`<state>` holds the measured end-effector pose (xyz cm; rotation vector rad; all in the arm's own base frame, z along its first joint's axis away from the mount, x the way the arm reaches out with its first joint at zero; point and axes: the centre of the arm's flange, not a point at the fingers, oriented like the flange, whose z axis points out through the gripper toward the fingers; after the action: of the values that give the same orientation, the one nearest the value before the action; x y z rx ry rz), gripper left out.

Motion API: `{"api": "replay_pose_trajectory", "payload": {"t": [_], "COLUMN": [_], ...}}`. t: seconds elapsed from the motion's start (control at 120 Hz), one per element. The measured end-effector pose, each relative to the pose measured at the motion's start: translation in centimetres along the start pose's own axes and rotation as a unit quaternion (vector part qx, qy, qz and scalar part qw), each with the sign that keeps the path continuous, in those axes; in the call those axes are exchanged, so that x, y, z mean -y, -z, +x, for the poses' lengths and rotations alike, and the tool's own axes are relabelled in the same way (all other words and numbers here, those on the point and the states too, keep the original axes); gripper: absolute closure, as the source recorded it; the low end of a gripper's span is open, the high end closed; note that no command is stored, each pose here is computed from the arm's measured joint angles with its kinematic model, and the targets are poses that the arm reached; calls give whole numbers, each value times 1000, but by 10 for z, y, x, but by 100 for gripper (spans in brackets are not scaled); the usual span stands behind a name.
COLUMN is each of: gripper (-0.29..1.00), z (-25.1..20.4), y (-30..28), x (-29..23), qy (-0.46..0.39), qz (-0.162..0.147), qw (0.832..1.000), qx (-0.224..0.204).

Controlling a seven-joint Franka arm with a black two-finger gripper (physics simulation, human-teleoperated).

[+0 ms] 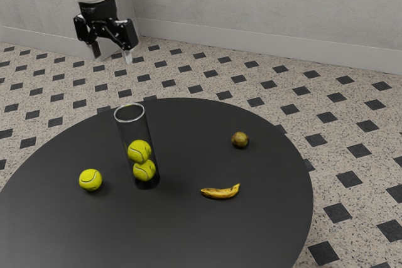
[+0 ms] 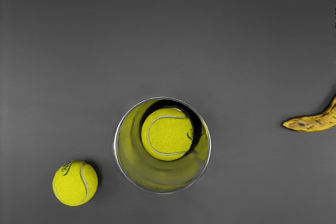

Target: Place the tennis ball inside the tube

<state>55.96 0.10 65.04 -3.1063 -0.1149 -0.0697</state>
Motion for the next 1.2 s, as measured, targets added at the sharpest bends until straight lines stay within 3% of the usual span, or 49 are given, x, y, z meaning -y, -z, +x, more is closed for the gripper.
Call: {"api": "replay_pose_trajectory", "payload": {"t": [0.15, 0.267, 0.375, 0.542, 0.783, 1.2], "gripper": [0, 0, 0, 0, 0, 0], "z": [-15, -72, -122, -160, -168, -126], "y": [21, 27, 0, -54, -144, -281], "x": [1, -3, 17, 33, 65, 100], "qy": [-1, -10, 6, 23, 66, 121], "qz": [-2, 2, 6, 8, 2, -8], "qw": [1000, 1000, 1000, 1000, 997, 992], "qx": [-17, -16, -2, 19, 35, 37]}}
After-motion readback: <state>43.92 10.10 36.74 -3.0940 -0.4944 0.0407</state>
